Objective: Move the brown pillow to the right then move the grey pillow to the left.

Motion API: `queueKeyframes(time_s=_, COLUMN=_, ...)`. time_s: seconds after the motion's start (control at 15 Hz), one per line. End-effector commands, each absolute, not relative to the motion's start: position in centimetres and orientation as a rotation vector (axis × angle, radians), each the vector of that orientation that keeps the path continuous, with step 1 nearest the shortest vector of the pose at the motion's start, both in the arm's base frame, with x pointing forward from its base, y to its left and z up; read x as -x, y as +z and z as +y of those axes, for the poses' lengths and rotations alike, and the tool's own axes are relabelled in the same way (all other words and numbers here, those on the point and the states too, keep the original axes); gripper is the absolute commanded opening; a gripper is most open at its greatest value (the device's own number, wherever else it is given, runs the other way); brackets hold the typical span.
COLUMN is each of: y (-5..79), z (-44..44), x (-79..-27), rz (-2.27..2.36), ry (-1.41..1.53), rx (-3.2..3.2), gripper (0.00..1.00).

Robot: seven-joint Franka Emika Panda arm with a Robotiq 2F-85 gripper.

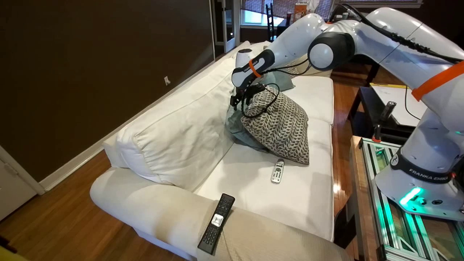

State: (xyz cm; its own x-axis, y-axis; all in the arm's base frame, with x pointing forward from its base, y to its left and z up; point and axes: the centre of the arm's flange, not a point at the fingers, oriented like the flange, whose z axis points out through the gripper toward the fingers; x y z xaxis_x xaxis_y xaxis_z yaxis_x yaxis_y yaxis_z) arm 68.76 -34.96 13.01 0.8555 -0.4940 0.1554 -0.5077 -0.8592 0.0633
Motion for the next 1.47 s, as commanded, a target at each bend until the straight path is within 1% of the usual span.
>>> queueKeyframes(time_s=0.0, y=10.5, z=-35.4, x=-71.7, rz=-0.805, ry=0.234, rx=-2.863, gripper=1.00)
queueKeyframes(time_s=0.2, y=9.3, z=-35.2, x=-72.6, rz=-0.806, ry=0.226, rx=-2.838, gripper=1.00)
queueKeyframes(time_s=0.27, y=8.9, z=-35.2, x=-72.8, rz=-0.806, ry=0.218, rx=-2.828, gripper=0.75)
queueKeyframes(time_s=0.33, y=8.5, z=-35.2, x=-73.0, rz=-0.804, ry=0.217, rx=-2.819, gripper=0.75)
queueKeyframes(time_s=0.4, y=8.1, z=-35.1, x=-73.1, rz=-0.804, ry=0.212, rx=-2.811, gripper=0.68)
queueKeyframes(time_s=0.53, y=7.7, z=-35.0, x=-73.3, rz=-0.806, ry=0.205, rx=-2.804, gripper=0.49)
queueKeyframes(time_s=0.67, y=8.0, z=-34.7, x=-73.2, rz=-0.815, ry=0.188, rx=-2.813, gripper=0.36)
queueKeyframes(time_s=0.87, y=8.8, z=-33.9, x=-73.0, rz=-0.809, ry=0.155, rx=-2.851, gripper=0.12)
queueKeyframes(time_s=1.0, y=9.6, z=-33.4, x=-72.8, rz=-0.813, ry=0.139, rx=-2.885, gripper=0.01)
queueKeyframes(time_s=1.4, y=14.0, z=-32.7, x=-71.0, rz=-0.826, ry=0.148, rx=-3.058, gripper=0.01)
